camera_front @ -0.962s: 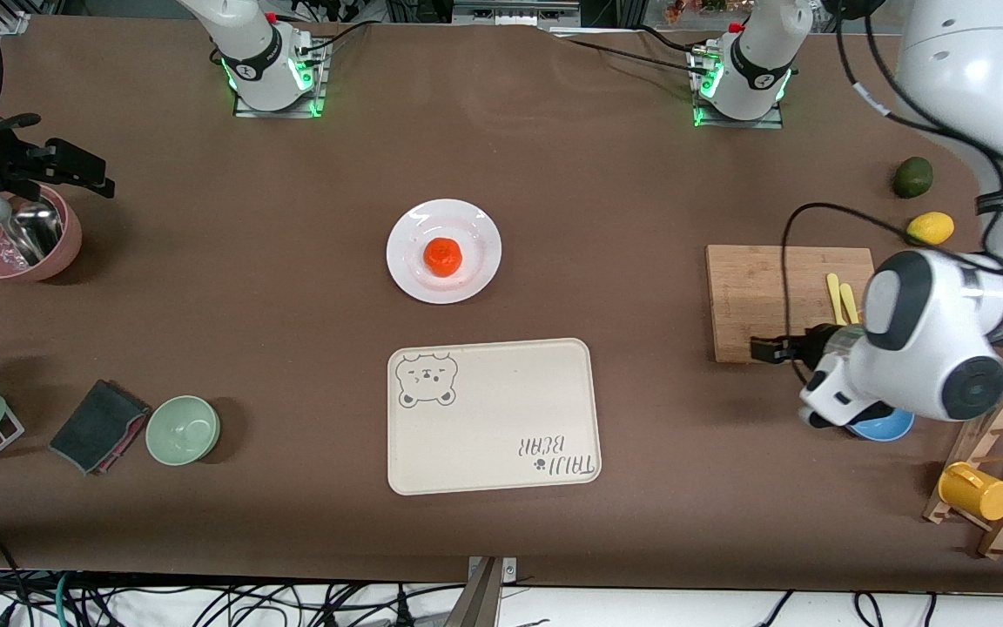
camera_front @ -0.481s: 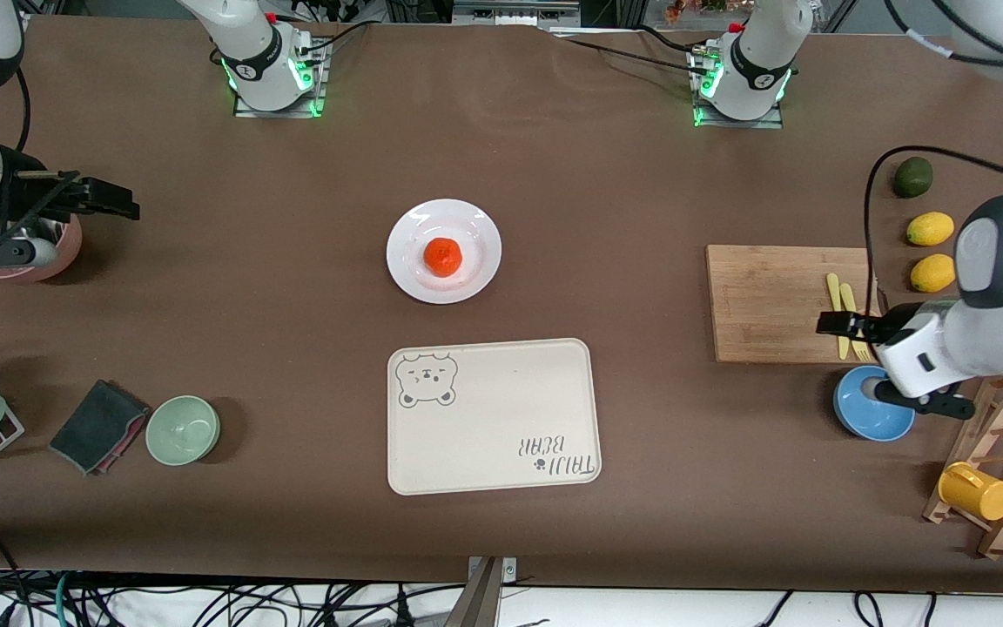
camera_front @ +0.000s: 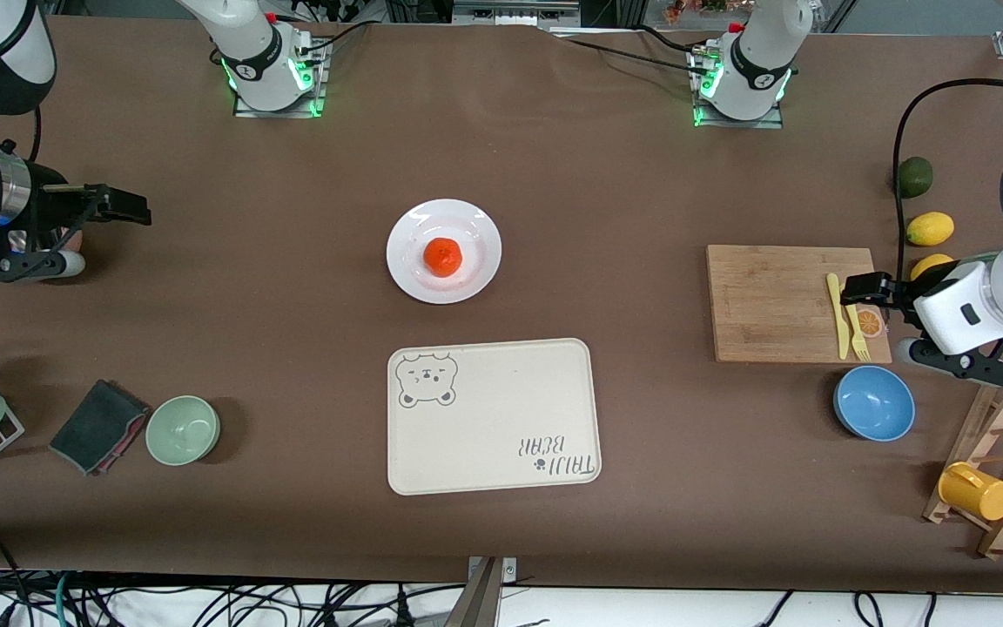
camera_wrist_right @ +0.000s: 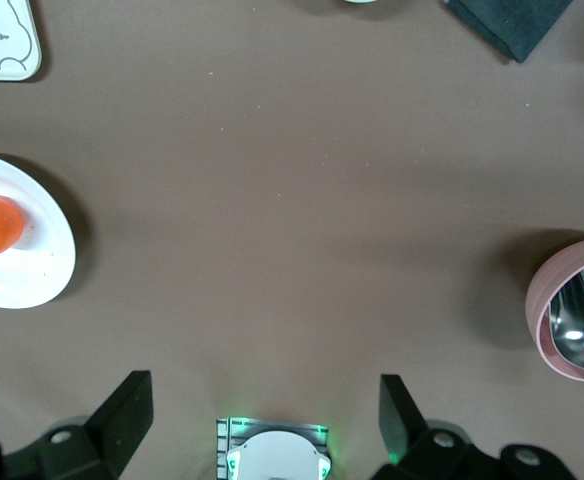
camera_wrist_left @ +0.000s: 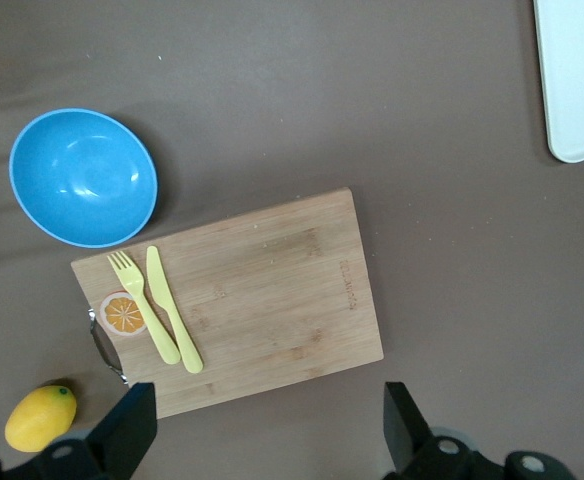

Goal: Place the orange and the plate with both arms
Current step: 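Reach the right gripper to the white plate rim and grasp it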

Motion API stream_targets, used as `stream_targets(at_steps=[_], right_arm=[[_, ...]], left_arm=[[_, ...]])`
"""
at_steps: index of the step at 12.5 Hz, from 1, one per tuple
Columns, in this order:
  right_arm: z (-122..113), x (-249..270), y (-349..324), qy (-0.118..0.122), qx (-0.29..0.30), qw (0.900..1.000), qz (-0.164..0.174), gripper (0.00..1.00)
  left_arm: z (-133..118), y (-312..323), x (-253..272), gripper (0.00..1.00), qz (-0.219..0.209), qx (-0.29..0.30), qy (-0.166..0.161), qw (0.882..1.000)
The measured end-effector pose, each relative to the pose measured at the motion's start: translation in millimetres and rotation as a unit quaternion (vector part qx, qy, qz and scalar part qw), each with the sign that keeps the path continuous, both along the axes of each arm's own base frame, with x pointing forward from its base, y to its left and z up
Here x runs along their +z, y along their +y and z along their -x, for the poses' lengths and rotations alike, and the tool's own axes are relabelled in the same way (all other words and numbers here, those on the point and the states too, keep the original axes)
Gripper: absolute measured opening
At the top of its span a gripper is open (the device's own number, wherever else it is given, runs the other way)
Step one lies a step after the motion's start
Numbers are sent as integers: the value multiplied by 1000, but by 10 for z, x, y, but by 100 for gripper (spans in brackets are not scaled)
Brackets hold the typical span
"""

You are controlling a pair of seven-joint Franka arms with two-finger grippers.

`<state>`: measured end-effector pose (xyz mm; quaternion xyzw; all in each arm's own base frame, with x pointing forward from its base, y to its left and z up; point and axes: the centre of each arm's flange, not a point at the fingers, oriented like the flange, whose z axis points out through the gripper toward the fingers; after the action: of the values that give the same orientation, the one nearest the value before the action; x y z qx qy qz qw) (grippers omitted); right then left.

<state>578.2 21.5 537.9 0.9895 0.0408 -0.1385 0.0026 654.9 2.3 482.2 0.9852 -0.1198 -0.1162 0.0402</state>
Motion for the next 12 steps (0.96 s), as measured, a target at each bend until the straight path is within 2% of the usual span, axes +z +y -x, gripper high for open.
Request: stream_targets(at_steps=[4, 6, 8, 9, 10, 12], right_arm=[[0, -5, -58, 2, 3, 1000, -1, 100], [5, -54, -56, 12, 25, 999, -30, 100], [-18, -245, 30, 22, 23, 996, -79, 100], [-47, -422, 122, 16, 19, 992, -123, 100], [-66, -639, 209, 9, 12, 986, -167, 100], [-29, -1088, 346, 0, -17, 973, -232, 100]], left_arm=[[-2, -102, -2, 100, -16, 74, 2, 997], [-10, -210, 28, 100, -11, 82, -4, 997], [-7, -215, 81, 100, 0, 84, -9, 996], [-3, -201, 103, 100, -1, 85, -12, 996], [-2, -218, 115, 100, -5, 83, -14, 996], [0, -302, 87, 100, -8, 77, -16, 997]])
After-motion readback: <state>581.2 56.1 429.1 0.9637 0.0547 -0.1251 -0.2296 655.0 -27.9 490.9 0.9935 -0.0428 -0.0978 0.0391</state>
